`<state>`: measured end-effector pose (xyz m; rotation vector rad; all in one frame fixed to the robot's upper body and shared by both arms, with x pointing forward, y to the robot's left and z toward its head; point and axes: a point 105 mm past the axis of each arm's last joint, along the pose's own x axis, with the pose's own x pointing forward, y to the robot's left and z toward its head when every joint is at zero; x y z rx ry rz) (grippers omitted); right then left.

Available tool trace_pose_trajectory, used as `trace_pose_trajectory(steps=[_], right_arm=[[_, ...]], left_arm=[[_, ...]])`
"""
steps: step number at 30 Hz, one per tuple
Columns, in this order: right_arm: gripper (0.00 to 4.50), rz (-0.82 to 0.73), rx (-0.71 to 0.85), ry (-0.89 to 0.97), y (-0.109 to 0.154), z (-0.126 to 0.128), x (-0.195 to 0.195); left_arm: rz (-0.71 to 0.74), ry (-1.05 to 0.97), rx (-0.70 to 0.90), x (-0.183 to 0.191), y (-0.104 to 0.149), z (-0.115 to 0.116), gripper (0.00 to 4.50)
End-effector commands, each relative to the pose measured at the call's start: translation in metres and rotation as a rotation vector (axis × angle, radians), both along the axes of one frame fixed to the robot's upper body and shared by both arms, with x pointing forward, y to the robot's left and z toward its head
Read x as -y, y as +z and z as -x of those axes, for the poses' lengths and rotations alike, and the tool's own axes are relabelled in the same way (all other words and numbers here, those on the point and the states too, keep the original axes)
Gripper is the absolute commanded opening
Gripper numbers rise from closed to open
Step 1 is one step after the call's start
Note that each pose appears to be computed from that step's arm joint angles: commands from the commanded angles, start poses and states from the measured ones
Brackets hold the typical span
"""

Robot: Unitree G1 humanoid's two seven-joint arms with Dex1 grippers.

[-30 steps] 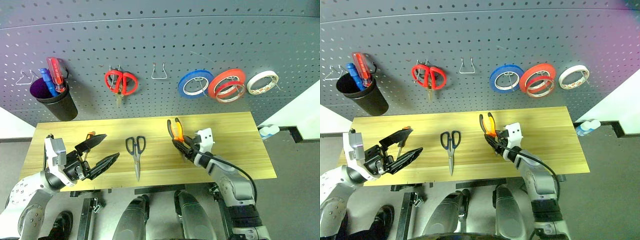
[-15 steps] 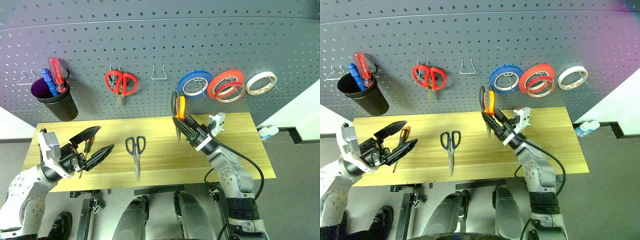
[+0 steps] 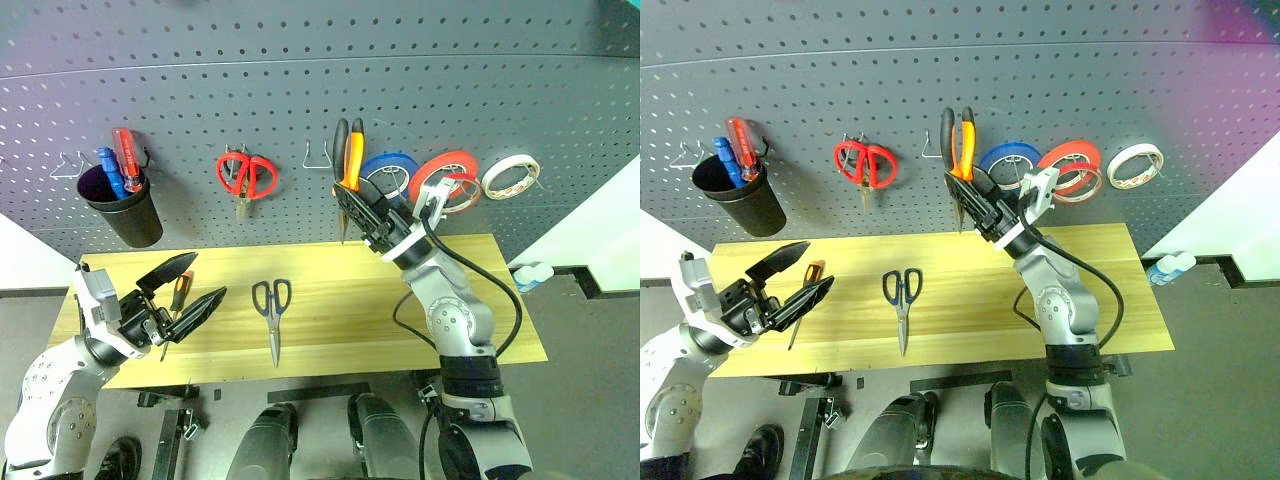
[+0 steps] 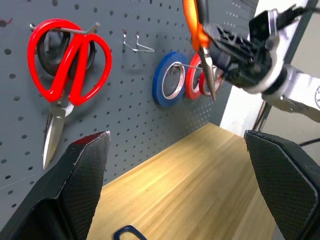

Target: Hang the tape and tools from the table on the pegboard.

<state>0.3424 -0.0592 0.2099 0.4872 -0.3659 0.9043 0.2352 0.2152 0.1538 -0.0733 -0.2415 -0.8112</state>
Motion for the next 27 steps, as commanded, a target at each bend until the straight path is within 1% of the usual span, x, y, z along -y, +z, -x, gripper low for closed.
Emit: trace_pose_trajectory(steps=[1,7,15,17,21,27], right_arm=[[2.07,-0.052,0.087,0.006,0.025,0.0,-0.005],[2.07,-0.08,0.126,0.03,0.038,-0.006,-0.018],[2.07,-0.136,0.18,-0.001,0.058,-0.018,-0.029],[2.07,-0.134,0.195,-0.011,0.06,-0.021,-0.032],[2.07,-0.141,0.201,-0.098,0.058,-0.036,-0.033],[2.07,-0.143,0.22,-0.152,0.059,-0.044,-0.039]], left_arm=[[-0.003,0.018,0.042,0.0,0.008,0.005,4.5],[0.005,0.035,0.03,0.0,0.005,0.011,4.5],[0.007,0.046,0.012,0.001,0.0,0.016,4.5],[0.011,0.045,0.007,0.001,0.0,0.018,4.5],[0.008,0.044,0.002,0.002,-0.001,0.021,4.5],[0.007,0.044,-0.015,0.002,-0.004,0.026,4.5]])
